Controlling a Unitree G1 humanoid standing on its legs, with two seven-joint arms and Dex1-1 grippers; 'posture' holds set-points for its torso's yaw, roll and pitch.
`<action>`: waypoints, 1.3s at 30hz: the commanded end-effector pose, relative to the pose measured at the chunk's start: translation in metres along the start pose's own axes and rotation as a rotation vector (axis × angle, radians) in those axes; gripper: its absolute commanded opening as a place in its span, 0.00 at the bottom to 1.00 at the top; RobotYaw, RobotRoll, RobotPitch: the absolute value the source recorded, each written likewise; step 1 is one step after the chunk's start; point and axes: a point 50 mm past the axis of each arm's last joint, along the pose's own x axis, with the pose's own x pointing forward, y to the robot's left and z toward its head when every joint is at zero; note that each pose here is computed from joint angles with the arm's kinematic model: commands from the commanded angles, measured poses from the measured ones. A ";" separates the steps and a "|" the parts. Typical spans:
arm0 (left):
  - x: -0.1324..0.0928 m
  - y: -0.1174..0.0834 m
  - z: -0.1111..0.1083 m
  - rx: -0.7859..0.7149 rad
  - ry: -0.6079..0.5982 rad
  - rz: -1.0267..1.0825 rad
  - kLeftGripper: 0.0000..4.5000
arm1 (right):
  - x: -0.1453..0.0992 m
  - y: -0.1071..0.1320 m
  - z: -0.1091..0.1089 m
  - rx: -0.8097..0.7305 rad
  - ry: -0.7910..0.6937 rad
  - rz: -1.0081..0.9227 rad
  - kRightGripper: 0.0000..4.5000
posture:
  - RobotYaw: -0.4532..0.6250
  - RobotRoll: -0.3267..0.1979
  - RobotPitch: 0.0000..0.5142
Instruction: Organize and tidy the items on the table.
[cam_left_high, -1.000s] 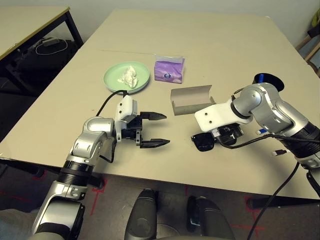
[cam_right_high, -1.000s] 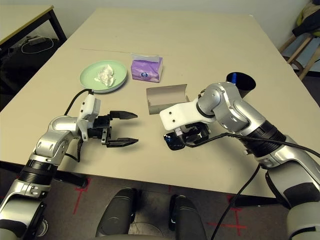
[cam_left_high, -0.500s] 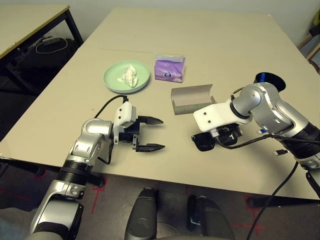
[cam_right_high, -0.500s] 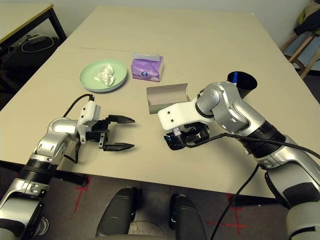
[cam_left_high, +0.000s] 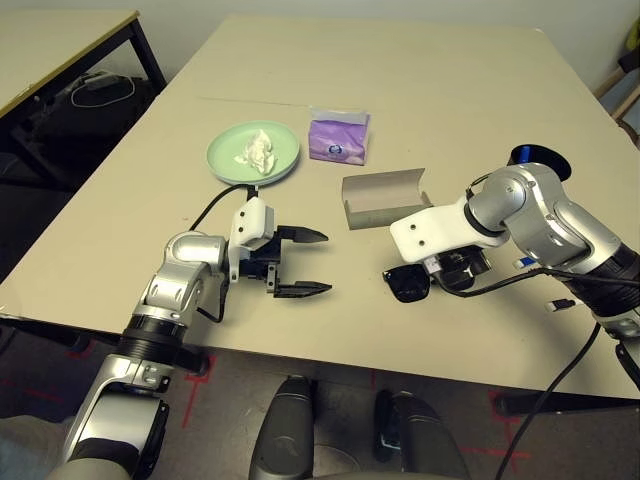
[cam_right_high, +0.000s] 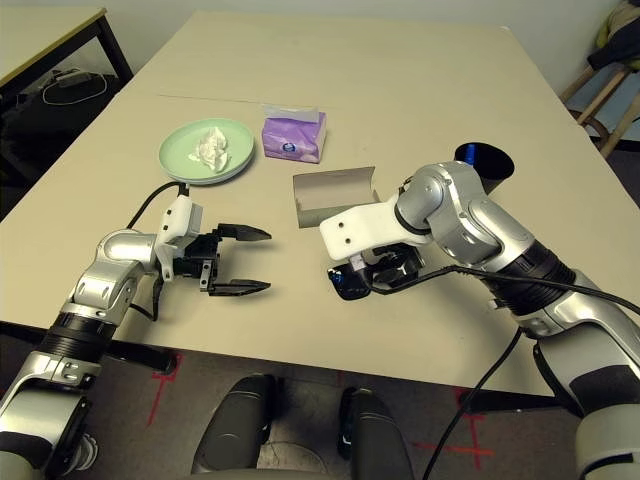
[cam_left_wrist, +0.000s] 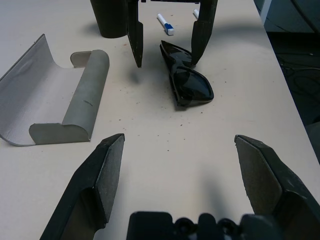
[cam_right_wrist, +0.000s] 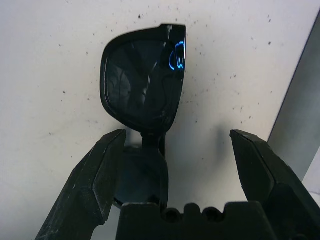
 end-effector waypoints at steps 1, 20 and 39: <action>0.001 -0.001 -0.003 -0.010 0.018 -0.007 0.99 | 0.000 0.000 -0.001 0.016 0.015 0.018 1.00 | 0.67 0.62 0.26; 0.000 -0.002 -0.002 -0.004 0.017 -0.003 0.99 | 0.007 0.002 -0.003 0.057 0.027 0.044 1.00 | 0.67 0.62 0.27; -0.001 -0.002 -0.001 0.000 0.020 0.001 1.00 | 0.014 0.003 -0.009 0.079 0.041 0.067 0.52 | 0.68 0.62 0.27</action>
